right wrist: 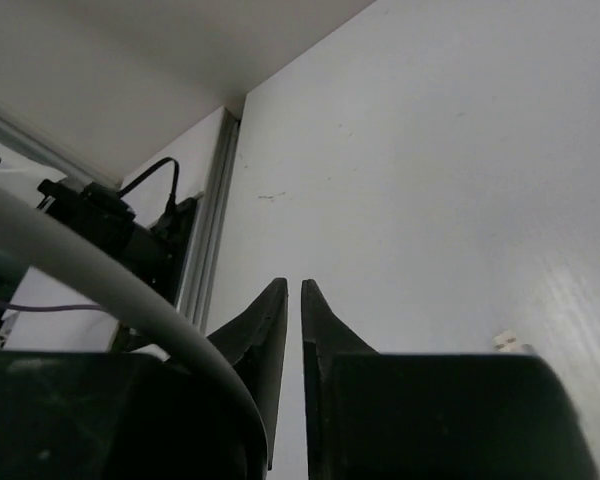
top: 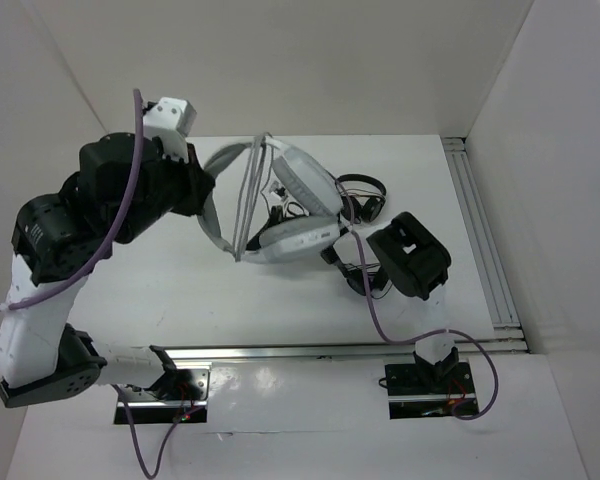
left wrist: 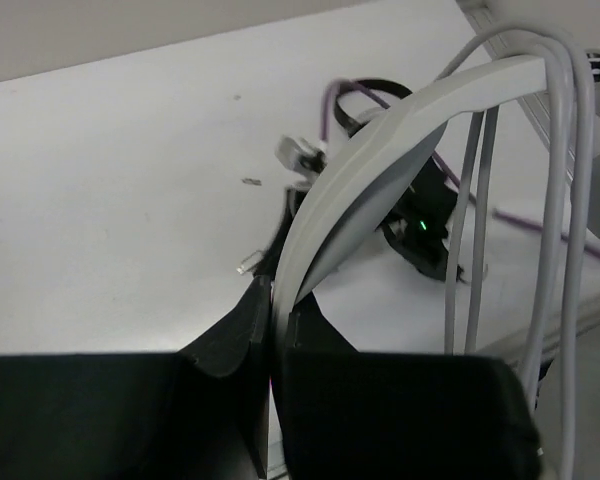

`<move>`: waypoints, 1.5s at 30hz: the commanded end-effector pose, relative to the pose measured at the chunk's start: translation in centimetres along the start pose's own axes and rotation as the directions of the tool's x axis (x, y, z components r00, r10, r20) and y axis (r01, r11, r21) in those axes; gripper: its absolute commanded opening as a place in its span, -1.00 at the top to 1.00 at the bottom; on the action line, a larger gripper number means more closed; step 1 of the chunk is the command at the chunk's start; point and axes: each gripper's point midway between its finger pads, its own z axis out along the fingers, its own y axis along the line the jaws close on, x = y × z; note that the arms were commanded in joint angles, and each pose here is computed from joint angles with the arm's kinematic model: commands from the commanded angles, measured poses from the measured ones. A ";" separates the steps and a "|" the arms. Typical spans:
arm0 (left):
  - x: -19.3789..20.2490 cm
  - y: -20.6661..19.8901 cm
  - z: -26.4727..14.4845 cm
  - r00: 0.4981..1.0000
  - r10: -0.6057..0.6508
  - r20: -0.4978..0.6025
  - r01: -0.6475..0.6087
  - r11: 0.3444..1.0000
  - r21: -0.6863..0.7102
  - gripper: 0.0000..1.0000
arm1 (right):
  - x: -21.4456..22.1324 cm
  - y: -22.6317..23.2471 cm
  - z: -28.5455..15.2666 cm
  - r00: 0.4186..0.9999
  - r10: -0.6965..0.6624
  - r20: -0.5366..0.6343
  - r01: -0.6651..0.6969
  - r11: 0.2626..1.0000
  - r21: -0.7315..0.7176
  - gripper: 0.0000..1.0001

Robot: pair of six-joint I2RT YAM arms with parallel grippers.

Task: Wrap the headphones

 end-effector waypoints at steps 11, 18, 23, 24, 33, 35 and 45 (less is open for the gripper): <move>-7.4 14.7 10.0 0.891 -0.375 0.256 0.440 0.852 -0.282 1.00 | 4.5 11.3 0.3 0.994 -0.109 0.027 0.111 0.988 -0.111 1.00; -2.1 21.4 13.9 0.849 -0.475 0.232 0.524 0.697 -0.489 1.00 | 6.3 18.6 2.0 0.953 -0.240 -0.185 0.203 0.959 -0.196 1.00; 5.1 25.2 15.0 0.864 -0.482 0.146 0.447 0.598 -0.665 1.00 | 5.2 22.4 1.6 0.880 -0.361 -0.308 0.324 0.931 -0.166 1.00; 6.0 25.3 14.4 0.865 -0.483 0.134 0.434 0.588 -0.683 1.00 | 3.9 20.9 1.5 0.855 -0.416 -0.308 0.425 0.904 -0.042 1.00; 16.3 24.4 12.7 0.851 -0.521 -0.070 0.324 0.625 -0.710 1.00 | -9.4 18.7 -4.5 0.690 -0.547 -0.475 0.720 0.445 0.533 1.00; 17.0 23.3 12.8 0.863 -0.493 -0.107 0.306 0.680 -0.667 1.00 | -13.7 18.8 -6.4 0.642 -0.579 -0.503 0.732 0.268 0.626 1.00; 21.0 14.9 10.8 0.921 -0.270 -0.282 0.145 0.907 -0.395 1.00 | -26.3 17.3 -11.9 0.473 -0.642 -0.603 0.564 -0.305 0.767 1.00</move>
